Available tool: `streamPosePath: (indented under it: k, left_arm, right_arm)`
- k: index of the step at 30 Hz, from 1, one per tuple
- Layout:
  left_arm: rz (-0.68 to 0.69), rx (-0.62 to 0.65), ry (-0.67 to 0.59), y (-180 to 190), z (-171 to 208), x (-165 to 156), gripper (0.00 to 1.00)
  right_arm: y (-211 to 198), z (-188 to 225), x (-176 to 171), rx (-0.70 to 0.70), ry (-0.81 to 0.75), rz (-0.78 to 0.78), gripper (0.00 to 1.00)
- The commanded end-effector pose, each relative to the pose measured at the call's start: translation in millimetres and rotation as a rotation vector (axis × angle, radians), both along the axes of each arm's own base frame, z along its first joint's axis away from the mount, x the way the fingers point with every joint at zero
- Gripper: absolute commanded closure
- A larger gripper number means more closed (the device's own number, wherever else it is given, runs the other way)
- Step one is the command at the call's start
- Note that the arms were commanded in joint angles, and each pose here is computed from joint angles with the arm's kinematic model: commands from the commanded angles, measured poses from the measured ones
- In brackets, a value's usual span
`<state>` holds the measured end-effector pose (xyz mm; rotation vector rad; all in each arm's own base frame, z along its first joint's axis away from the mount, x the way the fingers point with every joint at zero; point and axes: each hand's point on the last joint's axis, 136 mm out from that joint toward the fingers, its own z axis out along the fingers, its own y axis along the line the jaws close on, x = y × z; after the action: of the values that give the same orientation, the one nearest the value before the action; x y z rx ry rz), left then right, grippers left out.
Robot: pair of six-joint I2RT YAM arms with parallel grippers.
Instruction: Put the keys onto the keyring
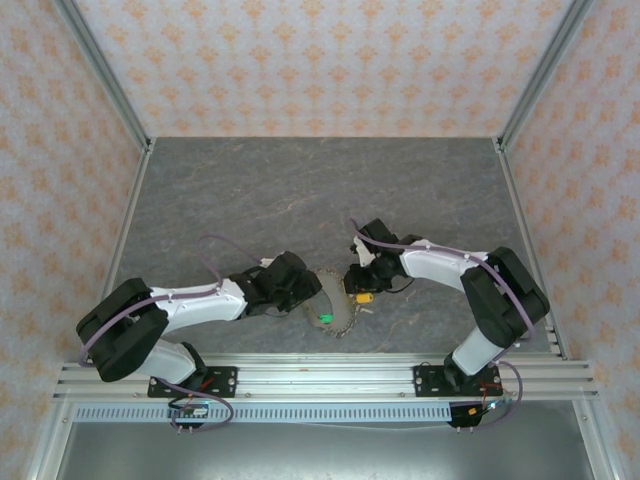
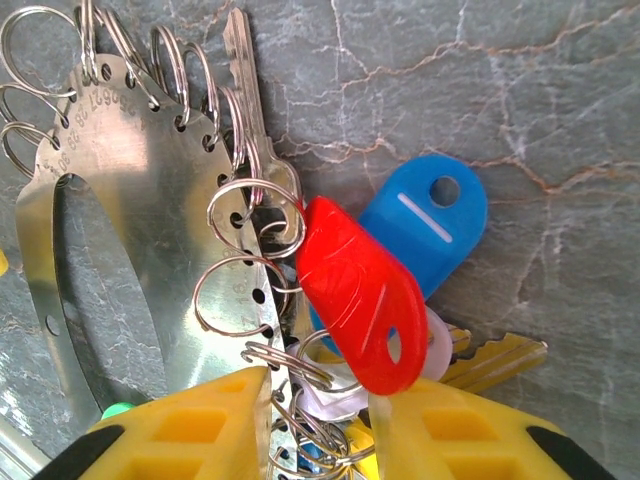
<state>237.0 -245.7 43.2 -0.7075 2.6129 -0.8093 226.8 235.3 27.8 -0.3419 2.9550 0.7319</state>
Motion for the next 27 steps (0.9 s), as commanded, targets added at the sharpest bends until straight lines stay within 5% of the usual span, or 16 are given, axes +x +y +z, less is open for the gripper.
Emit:
streamPosePath:
  k: [1,21,27]
  left_arm:
    - [0.042,0.034,-0.026,11.1,4.6,-0.5,0.36]
    - [0.023,0.007,0.024,0.0,-17.6,-5.2,0.43]
    - [0.004,-0.021,-0.013,-8.5,-8.0,-1.8,0.54]
  right_arm:
    - [-14.4,-13.7,-9.0,-0.071,0.019,-0.018,0.69]
    - [-11.6,-14.9,-8.6,-0.044,0.016,-0.040,0.72]
    - [-11.6,-16.0,-9.7,-0.043,0.021,-0.040,0.72]
